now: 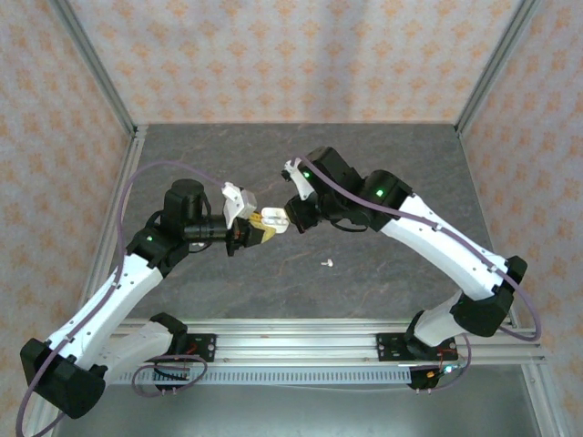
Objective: Insert wireless bluetooth earbuds into charging case
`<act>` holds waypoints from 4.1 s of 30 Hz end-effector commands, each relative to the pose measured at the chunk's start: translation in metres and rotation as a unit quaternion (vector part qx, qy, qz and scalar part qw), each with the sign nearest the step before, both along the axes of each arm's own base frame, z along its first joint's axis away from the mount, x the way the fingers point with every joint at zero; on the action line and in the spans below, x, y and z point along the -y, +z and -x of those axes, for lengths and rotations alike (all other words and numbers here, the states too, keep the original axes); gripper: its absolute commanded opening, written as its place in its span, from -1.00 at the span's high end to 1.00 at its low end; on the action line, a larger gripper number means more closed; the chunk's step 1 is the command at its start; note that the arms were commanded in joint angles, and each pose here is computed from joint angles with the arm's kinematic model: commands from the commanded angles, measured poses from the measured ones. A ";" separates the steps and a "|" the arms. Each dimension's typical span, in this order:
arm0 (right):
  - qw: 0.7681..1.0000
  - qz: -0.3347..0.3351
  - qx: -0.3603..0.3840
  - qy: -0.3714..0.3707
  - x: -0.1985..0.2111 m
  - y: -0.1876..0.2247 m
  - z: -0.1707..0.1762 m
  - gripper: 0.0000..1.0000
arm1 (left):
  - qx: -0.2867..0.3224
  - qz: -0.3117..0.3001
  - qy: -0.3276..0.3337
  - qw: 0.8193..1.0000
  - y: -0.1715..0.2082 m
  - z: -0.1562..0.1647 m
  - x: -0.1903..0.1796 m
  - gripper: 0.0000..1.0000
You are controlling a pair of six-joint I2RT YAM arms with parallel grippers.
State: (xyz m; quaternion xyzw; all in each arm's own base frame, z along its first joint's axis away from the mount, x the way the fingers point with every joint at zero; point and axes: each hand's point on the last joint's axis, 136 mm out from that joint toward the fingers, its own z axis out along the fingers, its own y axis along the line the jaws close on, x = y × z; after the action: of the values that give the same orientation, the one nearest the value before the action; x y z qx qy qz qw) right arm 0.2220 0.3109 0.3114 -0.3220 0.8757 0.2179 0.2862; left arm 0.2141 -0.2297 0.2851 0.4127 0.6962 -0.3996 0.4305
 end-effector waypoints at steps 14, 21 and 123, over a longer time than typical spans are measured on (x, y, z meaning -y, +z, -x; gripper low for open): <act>0.973 -0.148 0.068 0.165 -0.007 0.064 0.058 0.94 | 0.035 0.039 -0.082 0.995 0.031 0.024 0.009 1.00; 0.969 -0.150 0.063 0.188 -0.011 0.054 0.063 0.94 | 0.036 0.047 -0.095 0.994 0.038 0.028 0.010 1.00; 0.952 -0.081 -0.013 -0.294 0.111 0.003 -0.022 0.32 | 0.048 0.000 0.096 0.994 -0.011 -0.020 -0.018 1.00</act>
State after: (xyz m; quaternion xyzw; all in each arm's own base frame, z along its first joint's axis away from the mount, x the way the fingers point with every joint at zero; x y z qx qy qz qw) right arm 0.2367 0.2227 0.3597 -0.0783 0.8773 0.2655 0.3920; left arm 0.2322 -0.2157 0.2694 0.3652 0.7161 -0.3516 0.4798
